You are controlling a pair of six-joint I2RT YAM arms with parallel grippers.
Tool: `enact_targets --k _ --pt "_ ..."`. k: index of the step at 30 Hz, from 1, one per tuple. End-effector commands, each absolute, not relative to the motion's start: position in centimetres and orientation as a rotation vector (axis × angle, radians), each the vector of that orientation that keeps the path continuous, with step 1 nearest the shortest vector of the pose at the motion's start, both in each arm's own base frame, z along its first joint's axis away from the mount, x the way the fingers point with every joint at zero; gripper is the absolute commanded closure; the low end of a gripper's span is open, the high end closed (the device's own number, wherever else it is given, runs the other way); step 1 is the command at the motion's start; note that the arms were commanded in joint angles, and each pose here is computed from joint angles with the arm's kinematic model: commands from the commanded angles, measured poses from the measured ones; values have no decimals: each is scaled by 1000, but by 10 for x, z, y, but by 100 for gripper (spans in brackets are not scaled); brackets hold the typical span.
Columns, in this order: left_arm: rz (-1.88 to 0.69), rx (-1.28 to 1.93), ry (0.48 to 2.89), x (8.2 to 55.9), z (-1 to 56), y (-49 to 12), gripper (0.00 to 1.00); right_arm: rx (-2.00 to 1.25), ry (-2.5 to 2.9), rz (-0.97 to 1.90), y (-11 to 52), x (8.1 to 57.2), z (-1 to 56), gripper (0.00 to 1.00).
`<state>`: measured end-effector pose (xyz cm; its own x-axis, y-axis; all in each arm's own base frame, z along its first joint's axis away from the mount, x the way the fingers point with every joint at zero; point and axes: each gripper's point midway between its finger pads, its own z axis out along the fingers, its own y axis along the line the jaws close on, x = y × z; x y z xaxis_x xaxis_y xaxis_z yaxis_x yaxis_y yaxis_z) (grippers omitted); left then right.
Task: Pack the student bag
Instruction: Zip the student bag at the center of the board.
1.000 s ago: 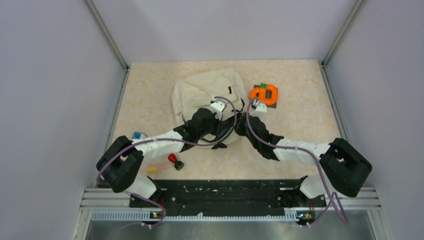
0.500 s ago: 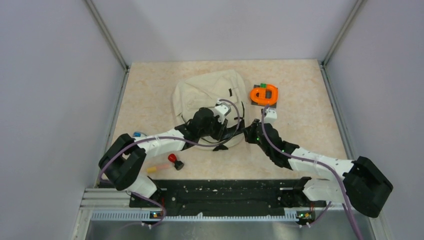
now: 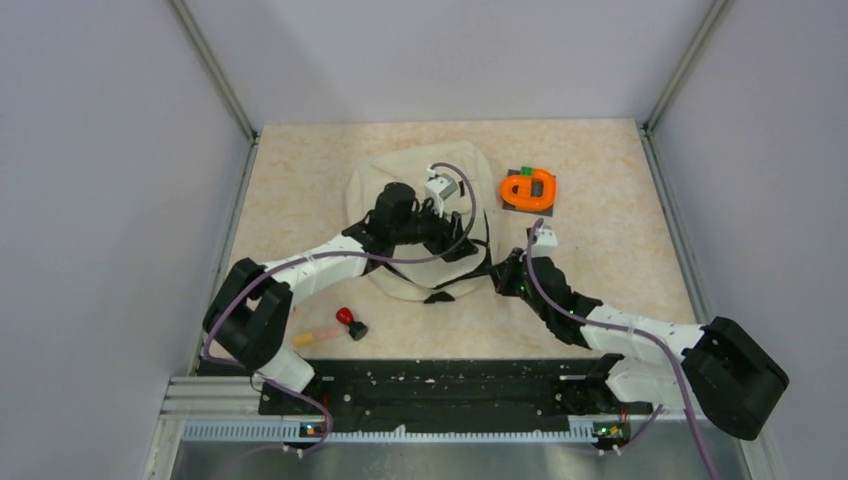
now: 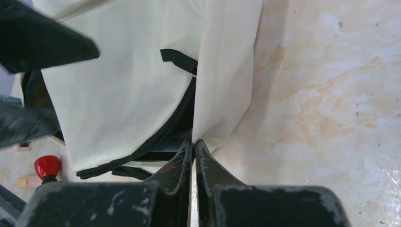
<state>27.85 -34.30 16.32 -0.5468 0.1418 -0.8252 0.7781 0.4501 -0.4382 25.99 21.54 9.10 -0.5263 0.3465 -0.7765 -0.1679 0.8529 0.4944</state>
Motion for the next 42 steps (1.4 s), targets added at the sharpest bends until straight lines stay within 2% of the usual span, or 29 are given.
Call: enact_targets --k 1,7,17,25,30,38,42 --pt "-1205 780 1872 300 174 -361 24 91 1977 695 219 260 105 100" --pt "-1165 929 1713 316 167 -374 24 78 1966 731 221 257 108 100" --pt "-1012 967 1696 343 147 -375 27 59 1950 774 223 253 112 100" --pt "-1083 1107 1738 321 119 -382 31 50 1947 781 222 251 112 100" --pt "-1043 1150 1762 320 106 -381 43 53 1940 790 221 250 113 100" --pt "-947 1200 1789 319 93 -384 51 57 1934 796 219 249 114 100" --pt "-895 1218 1796 319 87 -385 61 60 1929 798 219 249 116 100"
